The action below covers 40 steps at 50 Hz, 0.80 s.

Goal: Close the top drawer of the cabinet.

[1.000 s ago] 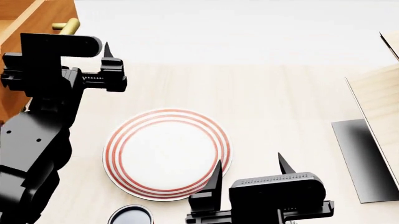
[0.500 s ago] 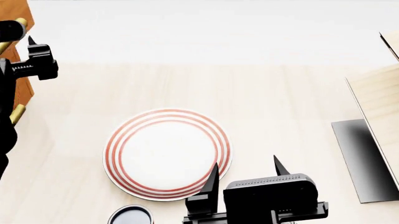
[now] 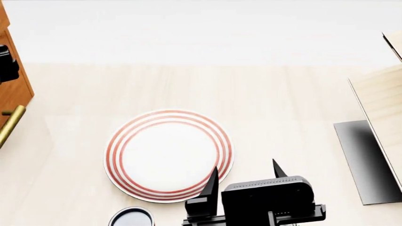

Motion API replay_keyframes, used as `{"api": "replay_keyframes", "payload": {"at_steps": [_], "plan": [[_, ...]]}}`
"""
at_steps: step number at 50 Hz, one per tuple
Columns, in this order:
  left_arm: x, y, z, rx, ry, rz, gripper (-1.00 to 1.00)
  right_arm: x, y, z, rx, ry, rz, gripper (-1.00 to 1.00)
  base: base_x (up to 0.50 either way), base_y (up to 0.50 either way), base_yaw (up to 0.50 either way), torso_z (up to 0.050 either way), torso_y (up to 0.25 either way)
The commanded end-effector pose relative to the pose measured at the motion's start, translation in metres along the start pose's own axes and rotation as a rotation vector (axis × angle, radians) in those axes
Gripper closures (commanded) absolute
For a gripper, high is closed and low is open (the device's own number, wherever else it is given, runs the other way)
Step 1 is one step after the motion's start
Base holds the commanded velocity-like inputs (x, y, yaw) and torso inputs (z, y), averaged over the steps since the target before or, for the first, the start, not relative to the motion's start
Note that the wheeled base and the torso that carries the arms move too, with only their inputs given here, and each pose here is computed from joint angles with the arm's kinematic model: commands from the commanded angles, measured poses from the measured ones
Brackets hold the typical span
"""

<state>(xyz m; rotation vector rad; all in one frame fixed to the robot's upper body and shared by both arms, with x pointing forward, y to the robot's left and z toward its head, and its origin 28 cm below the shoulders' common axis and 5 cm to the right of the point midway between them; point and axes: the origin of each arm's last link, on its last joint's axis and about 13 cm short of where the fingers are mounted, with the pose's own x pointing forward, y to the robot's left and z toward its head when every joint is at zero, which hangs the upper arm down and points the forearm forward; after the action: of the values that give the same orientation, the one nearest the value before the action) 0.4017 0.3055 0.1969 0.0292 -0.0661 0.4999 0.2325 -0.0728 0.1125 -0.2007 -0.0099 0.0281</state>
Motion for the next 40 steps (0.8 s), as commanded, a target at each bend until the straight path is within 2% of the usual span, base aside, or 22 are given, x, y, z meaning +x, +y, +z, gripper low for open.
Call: {"api": "replay_keyframes", "payload": {"at_steps": [1, 9, 16, 24, 40], "plan": [[0.004, 0.009, 0.0, 0.011, 0.008, 0.044, -1.0, 0.001, 0.001, 0.0, -0.001, 0.005, 0.0, -1.0, 0.0, 0.0, 0.0, 0.0, 0.0], [0.009, 0.014, -0.001, 0.03, 0.052, 0.166, -1.0, 0.001, 0.001, -0.001, -0.001, 0.008, -0.001, -1.0, 0.0, 0.0, 0.0, 0.0, 0.0], [0.01, 0.019, 0.001, 0.025, 0.053, 0.21, -1.0, 0.001, 0.001, -0.003, -0.002, 0.011, 0.001, -1.0, 0.0, 0.0, 0.0, 0.0, 0.0], [0.01, 0.023, 0.0, 0.021, 0.057, 0.221, -1.0, 0.001, 0.002, -0.004, -0.001, 0.013, 0.002, -1.0, 0.0, 0.0, 0.0, 0.0, 0.0], [0.01, 0.019, -0.001, 0.027, 0.054, 0.192, -1.0, 0.002, 0.002, -0.005, -0.001, 0.017, 0.0, -1.0, 0.0, 0.0, 0.0, 0.0, 0.0]]}}
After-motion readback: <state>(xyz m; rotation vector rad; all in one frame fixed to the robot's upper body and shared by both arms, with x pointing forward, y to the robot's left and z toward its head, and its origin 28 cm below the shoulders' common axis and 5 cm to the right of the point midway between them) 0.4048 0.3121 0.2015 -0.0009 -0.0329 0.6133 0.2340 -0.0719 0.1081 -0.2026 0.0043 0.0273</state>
